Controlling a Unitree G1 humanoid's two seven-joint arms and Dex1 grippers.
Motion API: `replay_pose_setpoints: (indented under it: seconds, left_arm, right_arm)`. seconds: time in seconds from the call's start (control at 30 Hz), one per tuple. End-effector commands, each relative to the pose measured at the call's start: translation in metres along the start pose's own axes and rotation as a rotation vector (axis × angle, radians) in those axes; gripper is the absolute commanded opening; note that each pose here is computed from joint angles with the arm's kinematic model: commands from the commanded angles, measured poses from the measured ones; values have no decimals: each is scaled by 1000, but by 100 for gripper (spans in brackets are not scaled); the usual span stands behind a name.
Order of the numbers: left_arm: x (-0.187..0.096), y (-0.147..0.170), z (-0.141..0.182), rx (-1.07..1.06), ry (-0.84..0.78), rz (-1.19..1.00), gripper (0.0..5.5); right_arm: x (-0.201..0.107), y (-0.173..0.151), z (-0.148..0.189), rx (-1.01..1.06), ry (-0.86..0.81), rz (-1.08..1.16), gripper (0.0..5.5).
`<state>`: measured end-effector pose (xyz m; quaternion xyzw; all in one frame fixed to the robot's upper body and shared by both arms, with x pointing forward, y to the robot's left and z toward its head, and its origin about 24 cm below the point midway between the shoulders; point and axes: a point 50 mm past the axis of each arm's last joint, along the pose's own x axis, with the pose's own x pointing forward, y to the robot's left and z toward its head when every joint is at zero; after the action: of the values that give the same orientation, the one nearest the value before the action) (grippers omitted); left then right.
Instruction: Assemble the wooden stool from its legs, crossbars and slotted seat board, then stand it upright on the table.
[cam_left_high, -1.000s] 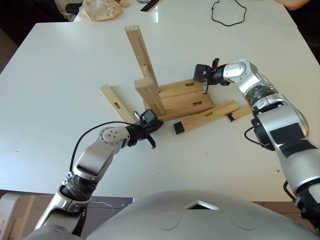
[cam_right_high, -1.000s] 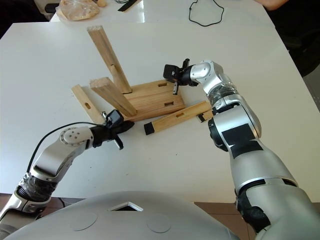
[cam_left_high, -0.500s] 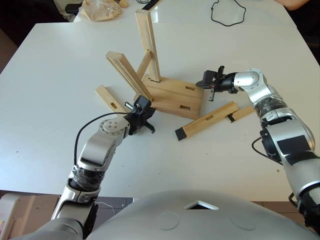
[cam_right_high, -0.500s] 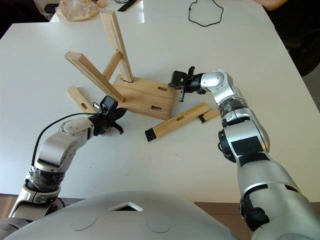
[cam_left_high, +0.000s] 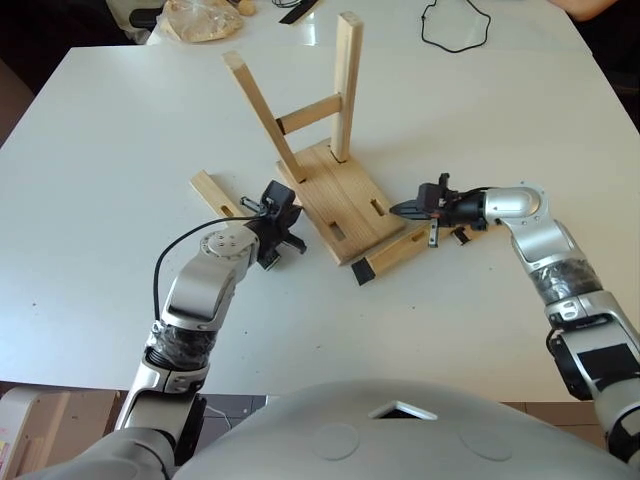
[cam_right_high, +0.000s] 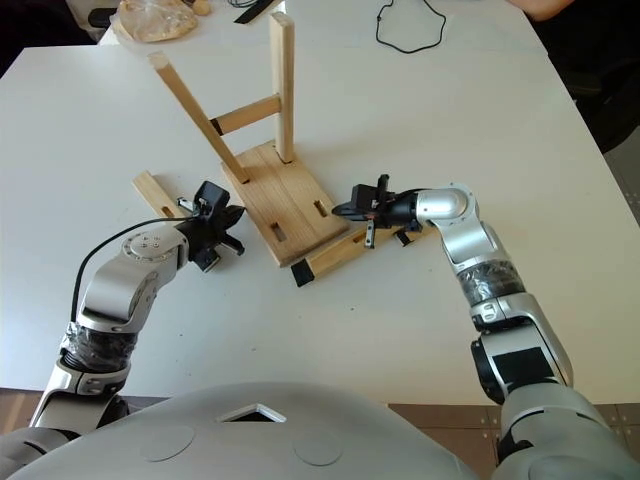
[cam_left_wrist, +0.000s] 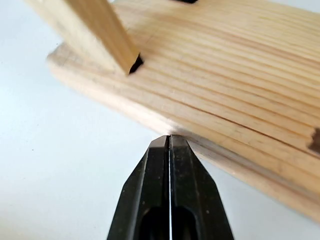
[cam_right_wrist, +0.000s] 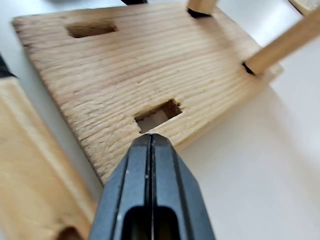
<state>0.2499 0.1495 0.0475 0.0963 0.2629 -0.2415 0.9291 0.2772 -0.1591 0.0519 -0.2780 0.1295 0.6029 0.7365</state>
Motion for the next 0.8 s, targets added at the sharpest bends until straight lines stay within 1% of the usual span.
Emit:
replay_pose_setpoints:
  seconds: [0.03,0.2,0.47,0.67,0.73,0.8]
  left_arm:
    - [7,-3,7,5,-22,-39,0]
    - [9,0,8,-3,-30,-51,0]
    - [7,4,6,-34,-39,-32,0]
    - [14,8,9,-48,-54,-12,0]
    - [14,11,9,-51,-57,-1,0]
    - [11,15,10,-54,-62,14,0]
  right_arm:
    - [17,30,-8,81,39,120,2]
    - [28,46,3,88,6,144,2]
    - [31,48,7,130,-10,89,2]
    - [46,58,17,163,-63,98,2]
    - [44,55,17,168,-69,74,2]
    - [37,44,22,189,-129,-2,2]
